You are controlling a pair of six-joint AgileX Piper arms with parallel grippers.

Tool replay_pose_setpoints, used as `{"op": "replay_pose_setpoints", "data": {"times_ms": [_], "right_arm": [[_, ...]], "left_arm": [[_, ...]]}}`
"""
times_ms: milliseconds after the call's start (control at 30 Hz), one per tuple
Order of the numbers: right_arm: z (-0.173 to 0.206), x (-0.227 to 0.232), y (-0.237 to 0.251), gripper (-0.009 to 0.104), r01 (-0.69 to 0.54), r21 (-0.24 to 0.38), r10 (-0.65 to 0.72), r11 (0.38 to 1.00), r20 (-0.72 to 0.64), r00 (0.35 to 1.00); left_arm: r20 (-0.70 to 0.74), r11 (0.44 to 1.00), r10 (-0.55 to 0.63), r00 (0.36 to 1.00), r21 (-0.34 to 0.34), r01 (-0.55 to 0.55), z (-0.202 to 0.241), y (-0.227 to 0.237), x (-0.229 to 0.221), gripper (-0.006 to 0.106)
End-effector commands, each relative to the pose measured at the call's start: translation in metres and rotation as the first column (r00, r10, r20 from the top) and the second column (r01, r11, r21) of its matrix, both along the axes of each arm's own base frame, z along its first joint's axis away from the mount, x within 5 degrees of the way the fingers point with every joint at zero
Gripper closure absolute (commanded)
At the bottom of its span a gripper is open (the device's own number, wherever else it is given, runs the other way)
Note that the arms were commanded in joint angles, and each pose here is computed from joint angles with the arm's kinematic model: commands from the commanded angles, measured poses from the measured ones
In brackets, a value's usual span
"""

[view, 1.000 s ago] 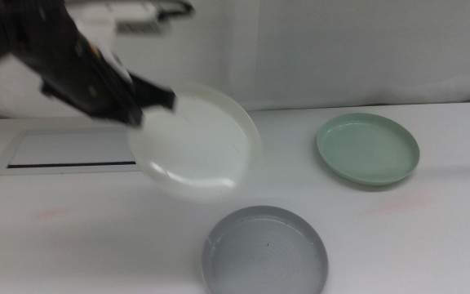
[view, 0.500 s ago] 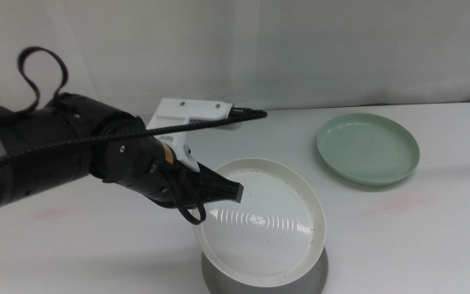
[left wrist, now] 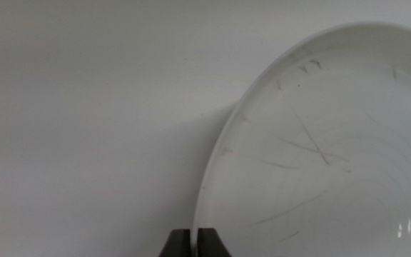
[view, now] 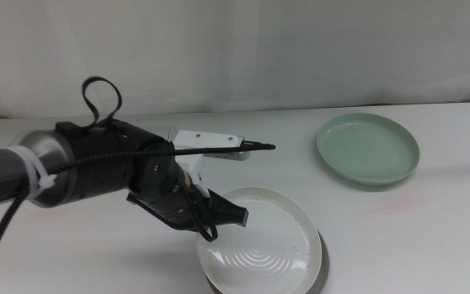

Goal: Stack the three bowls on top of each other.

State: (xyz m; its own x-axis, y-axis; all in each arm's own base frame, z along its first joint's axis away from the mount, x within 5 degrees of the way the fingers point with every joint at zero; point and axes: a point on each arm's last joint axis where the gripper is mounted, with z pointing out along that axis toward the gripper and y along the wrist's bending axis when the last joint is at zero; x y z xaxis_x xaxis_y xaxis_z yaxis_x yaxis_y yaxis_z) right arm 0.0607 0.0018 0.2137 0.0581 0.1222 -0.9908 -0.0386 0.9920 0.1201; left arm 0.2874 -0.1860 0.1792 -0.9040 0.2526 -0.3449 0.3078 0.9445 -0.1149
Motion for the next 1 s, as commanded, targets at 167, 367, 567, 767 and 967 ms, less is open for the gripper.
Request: {"op": "replay_pose_setpoints", "data": {"times_ms": [167, 367, 567, 767, 967], "right_arm": [[-0.013, 0.001, 0.0, -0.008, 0.004, -0.008, -0.005, 1.0, -0.031, 0.999], [-0.013, 0.001, 0.0, -0.008, 0.004, -0.008, -0.004, 1.0, -0.034, 0.999], [-0.013, 0.001, 0.0, -0.008, 0.004, -0.008, -0.004, 1.0, -0.034, 0.999], [-0.013, 0.001, 0.0, -0.008, 0.004, -0.008, -0.005, 1.0, -0.032, 0.999], [-0.013, 0.001, 0.0, -0.008, 0.005, -0.016, -0.005, 1.0, -0.028, 1.0]], "left_arm": [[0.0, 1.0, 0.006, 1.0, -0.013, -0.006, -0.006, -0.005, 0.0, 0.103], [0.002, 0.999, 0.015, 1.0, -0.029, -0.015, -0.006, -0.006, 0.0, 0.083], [-0.004, 0.999, 0.012, 1.0, -0.035, -0.012, -0.006, -0.008, -0.001, 0.008], [0.004, 0.999, 0.003, 1.0, -0.038, -0.003, -0.004, -0.01, -0.002, 0.008], [0.197, 0.998, -0.044, 0.98, -0.038, 0.052, 0.053, 0.005, -0.003, 0.008]]}}
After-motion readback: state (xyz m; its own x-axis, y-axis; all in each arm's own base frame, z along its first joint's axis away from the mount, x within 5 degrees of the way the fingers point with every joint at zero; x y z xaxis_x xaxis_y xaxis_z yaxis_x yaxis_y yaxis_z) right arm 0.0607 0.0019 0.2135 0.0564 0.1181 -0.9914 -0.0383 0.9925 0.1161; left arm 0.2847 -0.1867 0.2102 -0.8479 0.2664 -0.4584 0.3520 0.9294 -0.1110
